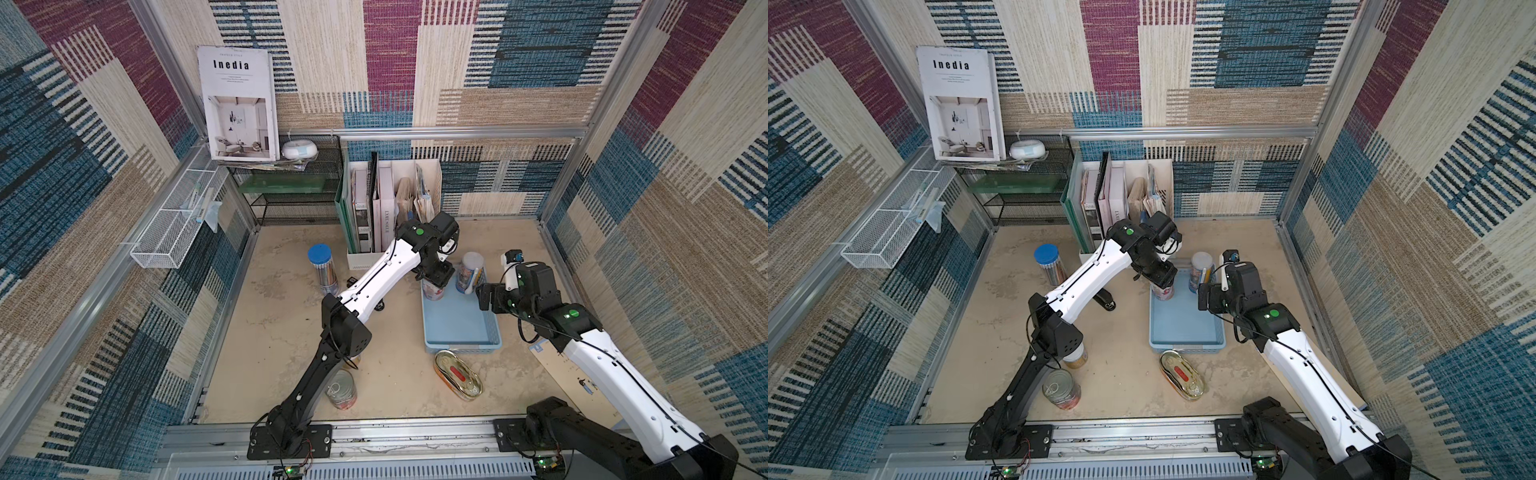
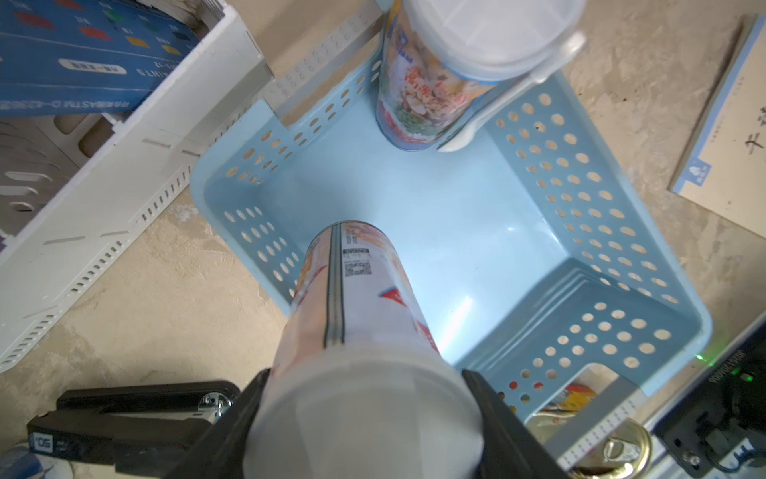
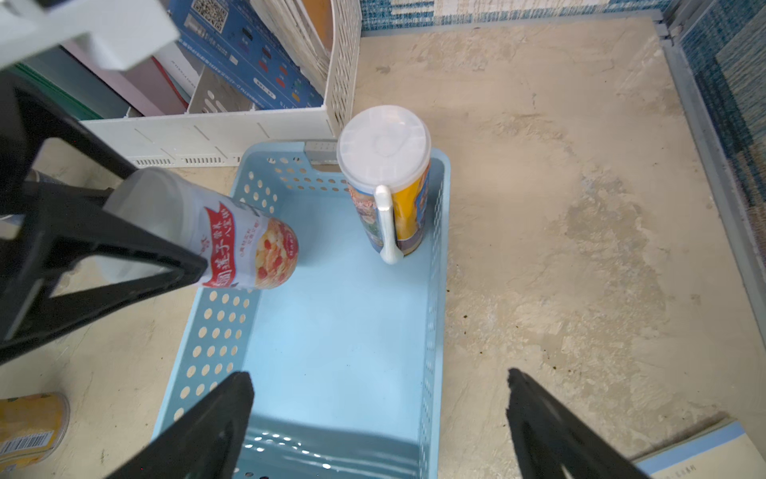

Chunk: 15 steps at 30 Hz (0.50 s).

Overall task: Put the canned food in the basket
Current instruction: Place the canned food in the basket.

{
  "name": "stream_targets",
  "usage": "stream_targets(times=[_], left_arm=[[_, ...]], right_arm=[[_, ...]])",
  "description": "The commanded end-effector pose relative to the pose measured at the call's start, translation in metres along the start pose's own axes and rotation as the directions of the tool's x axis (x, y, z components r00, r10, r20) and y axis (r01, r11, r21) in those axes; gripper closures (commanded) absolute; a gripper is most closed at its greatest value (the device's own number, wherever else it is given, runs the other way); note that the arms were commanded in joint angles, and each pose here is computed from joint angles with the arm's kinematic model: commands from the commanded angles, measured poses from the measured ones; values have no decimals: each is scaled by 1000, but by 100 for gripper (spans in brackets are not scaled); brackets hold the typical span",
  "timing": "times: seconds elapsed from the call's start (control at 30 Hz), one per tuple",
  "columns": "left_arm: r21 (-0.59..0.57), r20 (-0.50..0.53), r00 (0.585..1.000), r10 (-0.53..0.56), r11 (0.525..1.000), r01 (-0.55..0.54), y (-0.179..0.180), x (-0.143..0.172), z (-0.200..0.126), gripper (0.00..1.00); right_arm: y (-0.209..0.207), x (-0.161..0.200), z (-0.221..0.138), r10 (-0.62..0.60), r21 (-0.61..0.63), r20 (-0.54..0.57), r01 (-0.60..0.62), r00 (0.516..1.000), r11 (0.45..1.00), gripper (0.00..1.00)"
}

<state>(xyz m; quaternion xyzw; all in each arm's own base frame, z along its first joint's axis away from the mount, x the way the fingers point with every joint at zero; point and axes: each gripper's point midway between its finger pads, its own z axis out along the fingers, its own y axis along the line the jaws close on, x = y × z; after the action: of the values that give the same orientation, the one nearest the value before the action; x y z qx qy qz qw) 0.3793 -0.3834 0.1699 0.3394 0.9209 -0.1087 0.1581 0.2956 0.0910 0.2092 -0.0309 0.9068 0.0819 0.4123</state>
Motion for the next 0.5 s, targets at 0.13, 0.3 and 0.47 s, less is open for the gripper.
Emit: stream_targets(times=[0.13, 0.3, 0.47], left_arm=[[-38, 76, 997, -7, 999, 10, 15, -23, 20, 71], [-58, 60, 998, -17, 998, 20, 28, -22, 33, 70], [-77, 45, 998, -36, 996, 39, 37, -19, 41, 52]], right_arm=[[9, 13, -1, 33, -71, -2, -33, 999, 997, 0], [15, 32, 2, 38, -117, -47, -43, 998, 992, 0], [24, 49, 2, 35, -174, -89, -50, 995, 984, 0]])
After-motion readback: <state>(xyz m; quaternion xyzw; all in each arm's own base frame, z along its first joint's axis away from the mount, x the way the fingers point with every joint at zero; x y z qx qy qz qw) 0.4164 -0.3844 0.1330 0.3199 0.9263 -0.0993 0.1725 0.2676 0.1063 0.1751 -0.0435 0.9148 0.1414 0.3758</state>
